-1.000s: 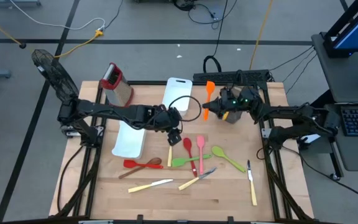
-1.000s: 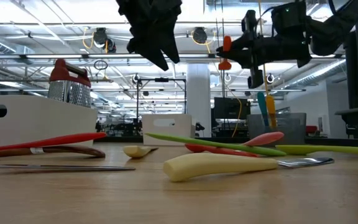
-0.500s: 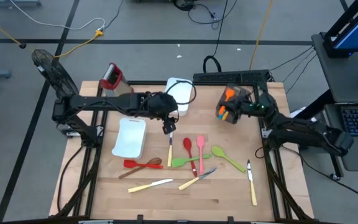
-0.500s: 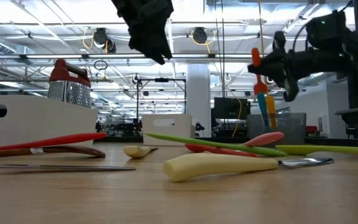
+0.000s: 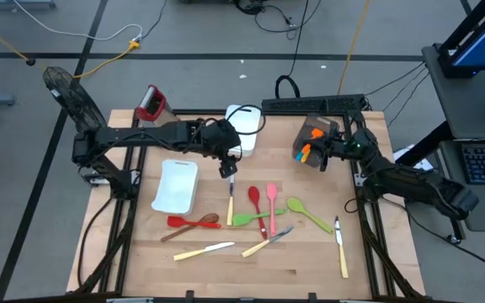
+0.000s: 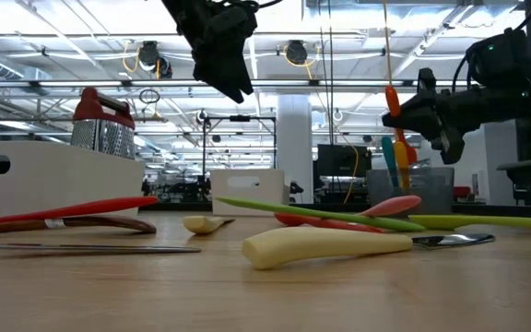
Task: Pick & Place Kitchen Items
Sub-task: Put the orange spatula into the black bin
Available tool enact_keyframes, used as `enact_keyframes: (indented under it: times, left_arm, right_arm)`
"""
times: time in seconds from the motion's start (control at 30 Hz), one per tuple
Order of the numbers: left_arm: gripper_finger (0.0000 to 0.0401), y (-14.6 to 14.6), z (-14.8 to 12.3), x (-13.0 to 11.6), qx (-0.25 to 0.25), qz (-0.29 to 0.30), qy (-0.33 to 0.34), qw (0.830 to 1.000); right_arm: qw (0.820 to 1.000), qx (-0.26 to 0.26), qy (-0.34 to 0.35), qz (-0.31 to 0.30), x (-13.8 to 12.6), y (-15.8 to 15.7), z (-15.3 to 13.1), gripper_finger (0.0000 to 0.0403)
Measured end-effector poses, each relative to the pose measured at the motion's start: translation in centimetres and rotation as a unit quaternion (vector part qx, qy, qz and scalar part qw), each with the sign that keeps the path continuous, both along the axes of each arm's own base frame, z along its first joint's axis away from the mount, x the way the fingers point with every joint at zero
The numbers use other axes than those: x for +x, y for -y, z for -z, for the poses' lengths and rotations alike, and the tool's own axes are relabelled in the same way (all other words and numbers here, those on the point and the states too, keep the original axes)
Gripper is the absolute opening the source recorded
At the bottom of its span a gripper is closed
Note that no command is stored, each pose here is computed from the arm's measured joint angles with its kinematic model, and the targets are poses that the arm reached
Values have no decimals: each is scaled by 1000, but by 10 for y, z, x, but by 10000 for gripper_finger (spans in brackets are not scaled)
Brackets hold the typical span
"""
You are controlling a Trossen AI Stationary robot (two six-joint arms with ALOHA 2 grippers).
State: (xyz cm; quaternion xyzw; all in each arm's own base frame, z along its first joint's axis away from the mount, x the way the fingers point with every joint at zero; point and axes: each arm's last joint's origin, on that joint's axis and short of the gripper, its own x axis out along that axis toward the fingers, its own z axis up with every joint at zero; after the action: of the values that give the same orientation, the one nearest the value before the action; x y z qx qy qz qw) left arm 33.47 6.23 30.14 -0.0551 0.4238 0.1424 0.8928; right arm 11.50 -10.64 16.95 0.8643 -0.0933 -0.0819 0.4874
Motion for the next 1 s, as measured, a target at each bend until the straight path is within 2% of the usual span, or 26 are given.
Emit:
enact_keyframes:
  times: [0.27,0.57,0.77,1.0]
  left_arm:
    - [248,0,0,0,1,5,-1,1000]
    - [248,0,0,0,2,7,0,1000]
    - [248,0,0,0,0,4,2,1000]
    - [248,0,0,1,0,4,4,1000]
  right_arm:
    - [1000,14,-3,12,-8,7,2,17]
    - [999,47,-19,-14,-15,10,8,27]
    - [999,45,-19,-4,-18,13,8,24]
    - [999,45,-19,14,-23,16,8,51]
